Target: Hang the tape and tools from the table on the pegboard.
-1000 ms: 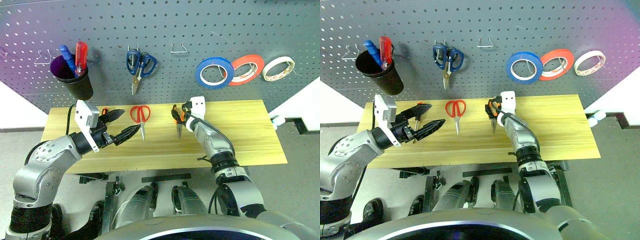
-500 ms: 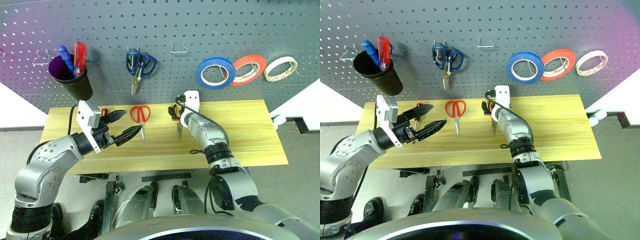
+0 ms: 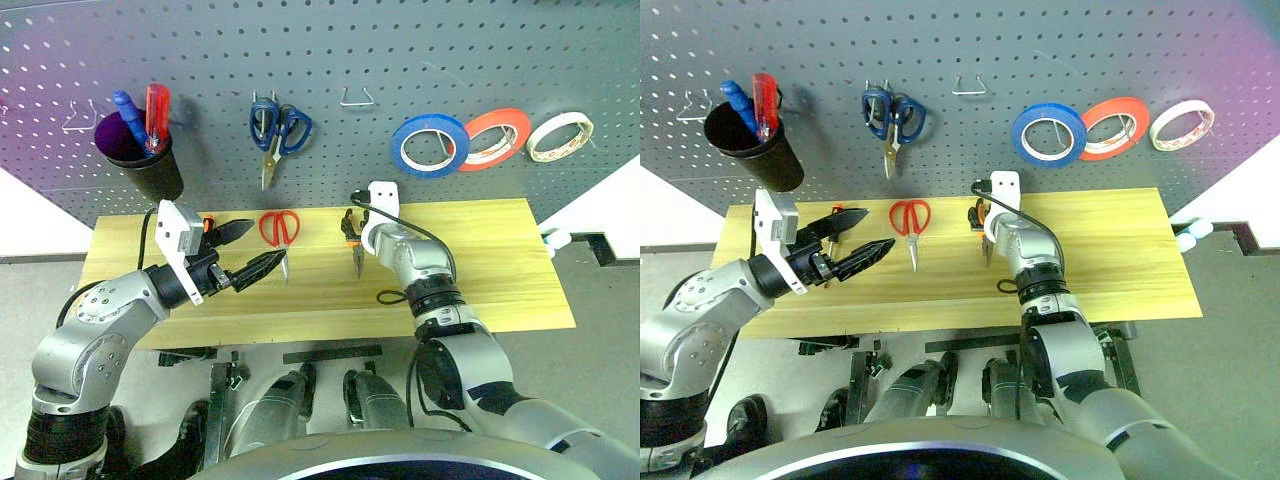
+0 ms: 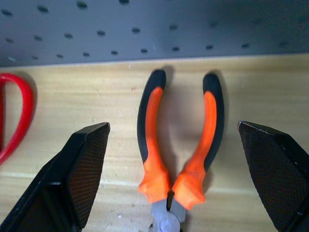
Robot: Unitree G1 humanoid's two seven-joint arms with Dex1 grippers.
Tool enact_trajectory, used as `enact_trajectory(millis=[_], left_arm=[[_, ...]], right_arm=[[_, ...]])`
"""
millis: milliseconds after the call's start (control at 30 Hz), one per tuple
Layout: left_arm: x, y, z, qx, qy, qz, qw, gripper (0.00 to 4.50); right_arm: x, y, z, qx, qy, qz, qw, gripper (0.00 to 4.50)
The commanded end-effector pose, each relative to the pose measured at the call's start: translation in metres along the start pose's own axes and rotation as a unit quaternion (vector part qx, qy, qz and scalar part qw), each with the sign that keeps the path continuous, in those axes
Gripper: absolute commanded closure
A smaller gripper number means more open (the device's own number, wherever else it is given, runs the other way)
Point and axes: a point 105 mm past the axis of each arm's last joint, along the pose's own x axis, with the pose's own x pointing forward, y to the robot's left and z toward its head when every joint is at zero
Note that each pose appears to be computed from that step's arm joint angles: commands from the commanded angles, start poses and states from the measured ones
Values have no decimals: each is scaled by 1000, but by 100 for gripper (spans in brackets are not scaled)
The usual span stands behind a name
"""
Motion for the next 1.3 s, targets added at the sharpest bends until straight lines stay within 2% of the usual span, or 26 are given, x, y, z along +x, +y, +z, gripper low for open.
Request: enact_trajectory(millis=[33, 333, 633, 1300], left_arm=[[2, -6, 7, 11, -12, -10, 1000, 0], [3, -8, 8, 12, -16, -10, 1000, 0], [3, -9, 9, 12, -18, -8, 1000, 0], [4, -12, 10, 8, -22, -7, 1000, 0]], right_arm=[[-1, 10, 6, 0, -5, 9, 1000, 4], [3, 12, -8, -4, 26, -2, 1000, 4], [7, 0, -5, -12, 20, -24, 999, 4], [15, 3, -11, -26, 32, -21, 999, 4]])
